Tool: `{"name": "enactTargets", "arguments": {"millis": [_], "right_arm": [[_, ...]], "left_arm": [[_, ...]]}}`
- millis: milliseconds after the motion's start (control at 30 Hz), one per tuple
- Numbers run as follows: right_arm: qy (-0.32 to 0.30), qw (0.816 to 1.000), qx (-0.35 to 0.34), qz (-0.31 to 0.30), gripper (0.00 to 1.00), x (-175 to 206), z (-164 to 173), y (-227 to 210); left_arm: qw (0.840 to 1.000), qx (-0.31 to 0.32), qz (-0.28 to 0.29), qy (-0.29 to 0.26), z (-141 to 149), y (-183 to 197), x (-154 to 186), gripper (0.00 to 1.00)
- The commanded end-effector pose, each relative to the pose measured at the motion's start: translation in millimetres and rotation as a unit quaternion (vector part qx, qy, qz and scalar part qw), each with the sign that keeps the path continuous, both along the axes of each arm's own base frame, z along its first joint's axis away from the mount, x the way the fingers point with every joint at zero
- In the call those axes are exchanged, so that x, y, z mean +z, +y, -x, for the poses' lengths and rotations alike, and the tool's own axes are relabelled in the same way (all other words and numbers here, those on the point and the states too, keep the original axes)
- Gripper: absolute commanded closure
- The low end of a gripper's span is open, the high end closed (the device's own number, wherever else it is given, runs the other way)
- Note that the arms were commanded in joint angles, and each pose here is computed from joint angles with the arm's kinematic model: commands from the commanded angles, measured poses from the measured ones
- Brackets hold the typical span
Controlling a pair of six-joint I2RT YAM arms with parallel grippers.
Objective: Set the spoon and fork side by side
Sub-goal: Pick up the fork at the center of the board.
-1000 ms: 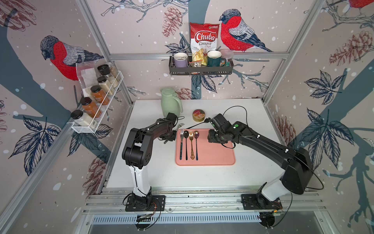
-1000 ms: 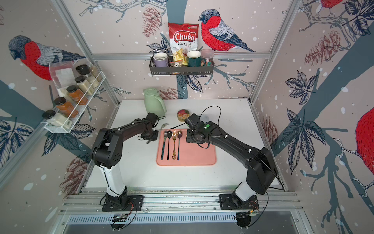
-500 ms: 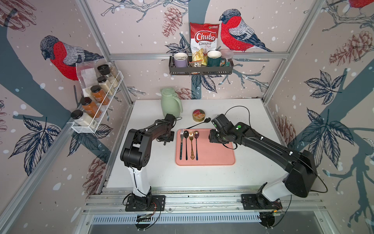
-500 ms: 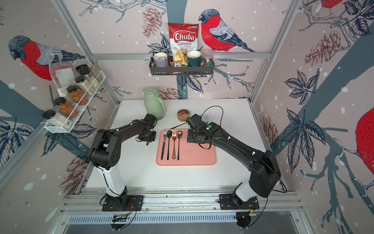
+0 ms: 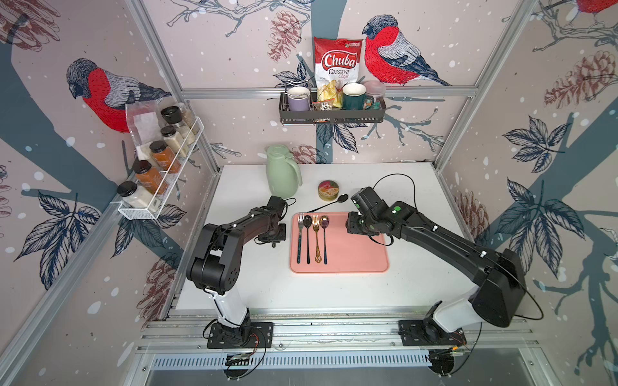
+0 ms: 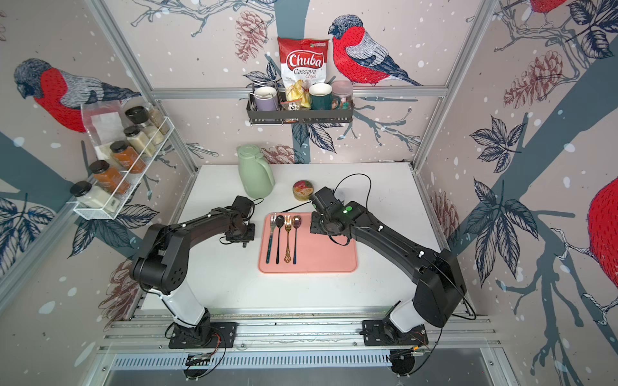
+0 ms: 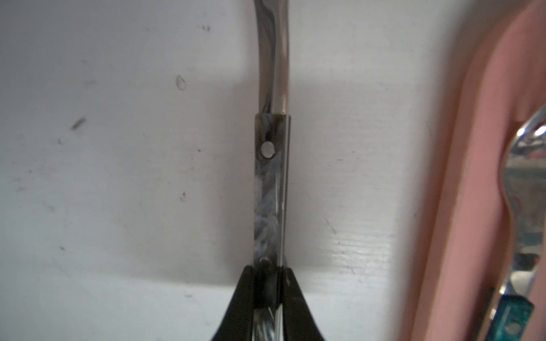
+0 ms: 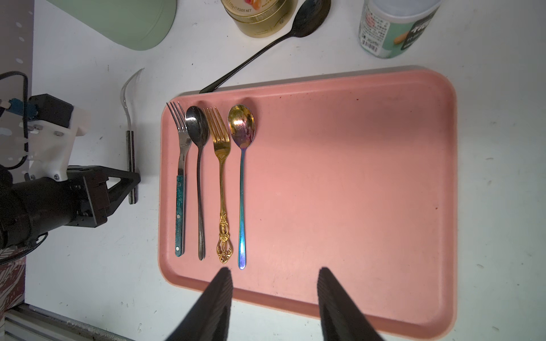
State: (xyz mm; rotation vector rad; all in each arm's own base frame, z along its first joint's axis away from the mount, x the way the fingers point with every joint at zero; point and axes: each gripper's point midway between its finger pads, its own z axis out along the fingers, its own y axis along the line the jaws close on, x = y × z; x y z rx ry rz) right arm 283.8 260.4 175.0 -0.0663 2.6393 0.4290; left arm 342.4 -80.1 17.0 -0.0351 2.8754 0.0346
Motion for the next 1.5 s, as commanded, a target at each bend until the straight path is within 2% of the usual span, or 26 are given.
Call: {"name": "enactTargets", "arguments": {"millis": [0,133,333,633,733,967,1167,1300,1467], "right_arm": [[-0.008,1.000,-0.005,-0.005,0.51,4.0,-2.0,-0.2],[-0.011,1.000,-0.005,-0.007,0.51,6.7,-1.0,-1.4],[-0.012,1.000,-0.007,-0.007,0.52,7.1,-0.9,-3.9],[-0.022,1.000,-0.011,-0.010,0.52,16.3,0.8,-9.8],[-0.024,1.000,-0.012,-0.011,0.52,19.3,0.9,-11.9],[-0.025,0.999,-0.019,-0.019,0.52,18.9,0.2,-19.9],[-0.023,0.999,-0.022,-0.042,0.53,20.8,-2.3,-21.2],[-0.019,0.998,-0.025,-0.049,0.54,20.9,-2.6,-24.6],[-0.022,0.997,-0.029,-0.068,0.54,25.9,-2.1,-28.9]], "left_arm": [[1.000,0.011,-0.002,0.012,6.5,3.3,-2.9,0.82],[1.000,0.011,-0.008,0.014,7.9,5.6,-3.7,0.81],[1.000,0.011,0.000,0.001,4.3,3.0,4.6,0.67],[1.000,0.006,0.000,-0.028,-15.4,-0.4,21.0,0.54],[0.999,0.025,0.001,-0.039,-21.7,0.4,24.2,0.49],[0.998,0.043,-0.003,-0.039,-25.4,2.5,17.0,0.48],[0.999,0.044,0.001,-0.029,-24.4,0.6,6.1,0.55],[0.999,0.040,0.009,-0.021,-23.5,-3.0,1.9,0.76],[0.999,0.046,0.014,-0.018,-23.6,-1.9,2.7,0.87]]}}
